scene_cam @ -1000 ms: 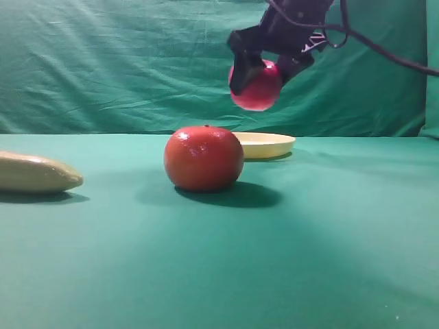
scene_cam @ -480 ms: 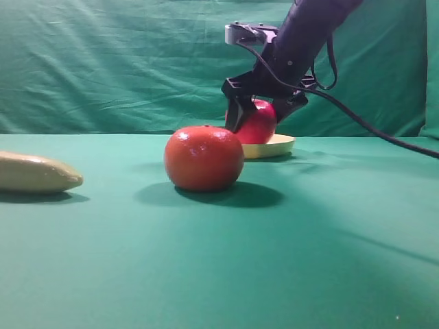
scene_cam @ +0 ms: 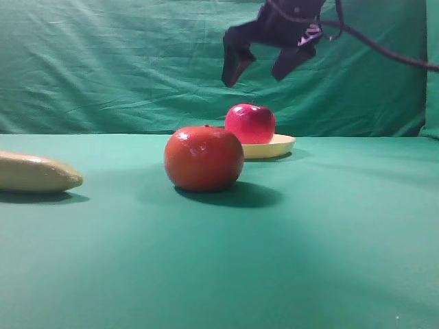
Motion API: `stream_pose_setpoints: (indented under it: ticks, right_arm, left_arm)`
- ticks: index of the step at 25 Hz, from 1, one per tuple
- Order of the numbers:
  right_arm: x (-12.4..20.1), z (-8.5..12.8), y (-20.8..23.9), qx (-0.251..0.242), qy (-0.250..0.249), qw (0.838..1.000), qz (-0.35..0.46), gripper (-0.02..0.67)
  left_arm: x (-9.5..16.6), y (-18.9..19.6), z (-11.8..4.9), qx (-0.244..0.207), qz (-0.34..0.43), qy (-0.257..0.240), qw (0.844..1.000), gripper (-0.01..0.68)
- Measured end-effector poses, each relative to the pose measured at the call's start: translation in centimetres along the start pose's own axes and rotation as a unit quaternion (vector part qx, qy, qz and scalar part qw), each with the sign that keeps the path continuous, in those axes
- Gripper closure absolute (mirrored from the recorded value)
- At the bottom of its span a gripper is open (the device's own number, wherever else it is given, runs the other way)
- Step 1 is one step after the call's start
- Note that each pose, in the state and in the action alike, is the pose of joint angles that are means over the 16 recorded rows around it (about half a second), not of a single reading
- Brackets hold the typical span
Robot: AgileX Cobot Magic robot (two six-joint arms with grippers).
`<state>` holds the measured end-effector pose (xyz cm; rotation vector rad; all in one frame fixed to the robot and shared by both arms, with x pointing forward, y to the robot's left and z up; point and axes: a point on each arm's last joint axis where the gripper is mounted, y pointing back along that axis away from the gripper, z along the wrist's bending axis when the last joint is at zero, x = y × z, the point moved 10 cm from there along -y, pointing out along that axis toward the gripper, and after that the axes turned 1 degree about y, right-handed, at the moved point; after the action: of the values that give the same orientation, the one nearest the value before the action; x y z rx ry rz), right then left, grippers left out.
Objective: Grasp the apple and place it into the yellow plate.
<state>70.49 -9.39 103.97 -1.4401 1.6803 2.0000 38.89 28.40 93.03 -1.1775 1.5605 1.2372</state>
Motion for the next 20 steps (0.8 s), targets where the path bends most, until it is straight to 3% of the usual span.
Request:
stream_pose_setpoints:
  ticks: [5, 9, 20]
  right_arm:
    - [-0.4, 0.3, 6.0, 0.0, -0.027, 1.0, 0.0, 0.513]
    - [0.4, 0.8, 10.2, 0.001, -0.048, 0.999, -0.008, 0.619]
    - [7.0, 2.9, 19.3, 0.018, -0.078, 0.994, -0.079, 0.649]
  left_arm:
    - [0.0, 0.0, 0.0, 0.0, 0.0, 0.0, 1.0, 0.516]
    - [0.0, 0.0, 0.0, 0.0, 0.0, 0.0, 1.0, 0.516]
    - [0.0, 0.0, 0.0, 0.0, 0.0, 0.0, 1.0, 0.516]
